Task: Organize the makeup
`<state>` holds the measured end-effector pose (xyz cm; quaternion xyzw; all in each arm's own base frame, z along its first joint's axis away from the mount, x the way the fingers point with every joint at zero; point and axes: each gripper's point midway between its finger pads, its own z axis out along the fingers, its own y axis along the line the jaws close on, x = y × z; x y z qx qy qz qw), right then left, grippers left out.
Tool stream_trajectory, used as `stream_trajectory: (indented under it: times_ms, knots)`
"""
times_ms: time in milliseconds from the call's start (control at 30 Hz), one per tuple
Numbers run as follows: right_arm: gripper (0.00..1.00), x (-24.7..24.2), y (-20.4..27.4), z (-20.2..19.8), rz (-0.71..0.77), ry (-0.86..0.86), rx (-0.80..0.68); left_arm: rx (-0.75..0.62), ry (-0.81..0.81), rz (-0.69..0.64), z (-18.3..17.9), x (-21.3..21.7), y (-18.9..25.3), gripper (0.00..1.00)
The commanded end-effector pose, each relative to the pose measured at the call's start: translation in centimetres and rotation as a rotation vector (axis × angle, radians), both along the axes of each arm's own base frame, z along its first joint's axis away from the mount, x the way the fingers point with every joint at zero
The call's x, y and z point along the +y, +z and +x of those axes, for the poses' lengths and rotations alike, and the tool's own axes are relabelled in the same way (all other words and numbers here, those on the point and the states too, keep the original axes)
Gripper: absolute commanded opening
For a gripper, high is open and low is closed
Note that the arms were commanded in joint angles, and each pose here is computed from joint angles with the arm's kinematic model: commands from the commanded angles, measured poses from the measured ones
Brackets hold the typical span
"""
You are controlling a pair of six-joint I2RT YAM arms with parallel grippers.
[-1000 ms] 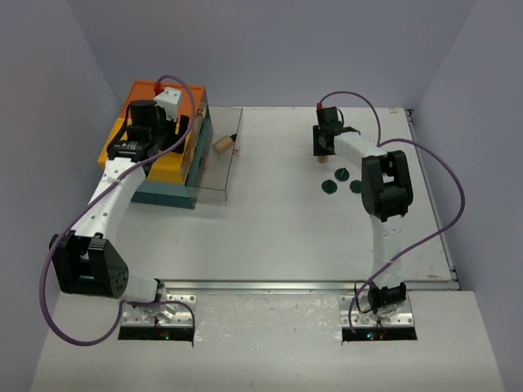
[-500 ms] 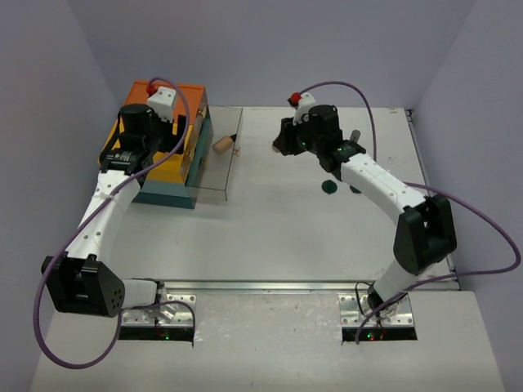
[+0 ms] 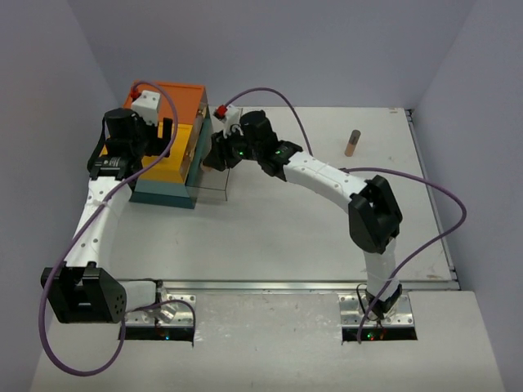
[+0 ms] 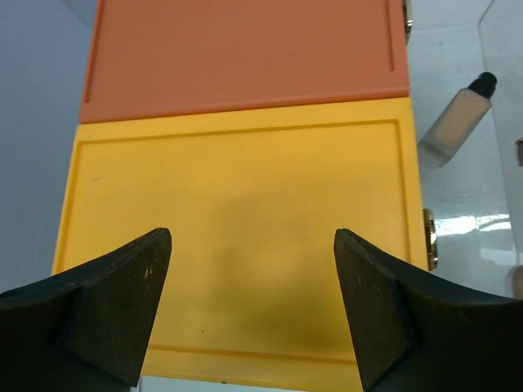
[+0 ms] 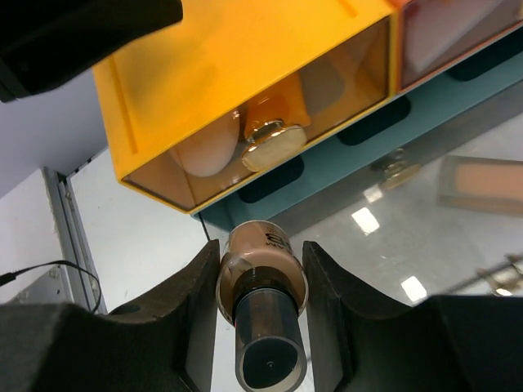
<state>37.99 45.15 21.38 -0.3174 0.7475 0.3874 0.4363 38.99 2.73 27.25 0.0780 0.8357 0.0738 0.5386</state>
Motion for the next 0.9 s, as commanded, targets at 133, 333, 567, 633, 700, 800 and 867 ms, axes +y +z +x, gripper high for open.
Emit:
stream_trajectory:
  times_ms: [133,333,567,633,700,800,867]
  knots:
    - [0.0,4.4,1.3,1.0,0.028,0.002,-0.022,-0.057,0.021,0.032,0.1,1.5,0.9,0.8]
    - [0.0,4.7,-0.8,1.8,-0.007,-0.026,-0.017,-0.045,0.024,0.031,0.6,1.9,0.2,0.8]
    - [0.1,5.7,-2.7,2.5,-0.021,-0.012,0.009,-0.038,0.027,0.028,1.2,2.3,-0.3,0.8]
    - [0.16,6.3,-3.0,2.5,-0.017,0.003,0.014,-0.035,0.026,0.028,1.4,2.3,-0.5,0.8]
    - [0.2,6.5,-3.1,2.7,-0.012,0.008,0.014,-0.033,0.022,0.026,1.5,2.3,-0.6,0.8]
    - [0.24,6.7,-3.8,3.1,-0.02,-0.001,0.02,-0.035,0.018,0.021,1.6,2.2,-0.6,0.8]
    - [0.3,6.7,-4.2,3.3,-0.028,-0.009,0.021,-0.035,0.016,0.021,1.6,2.2,-0.6,0.8]
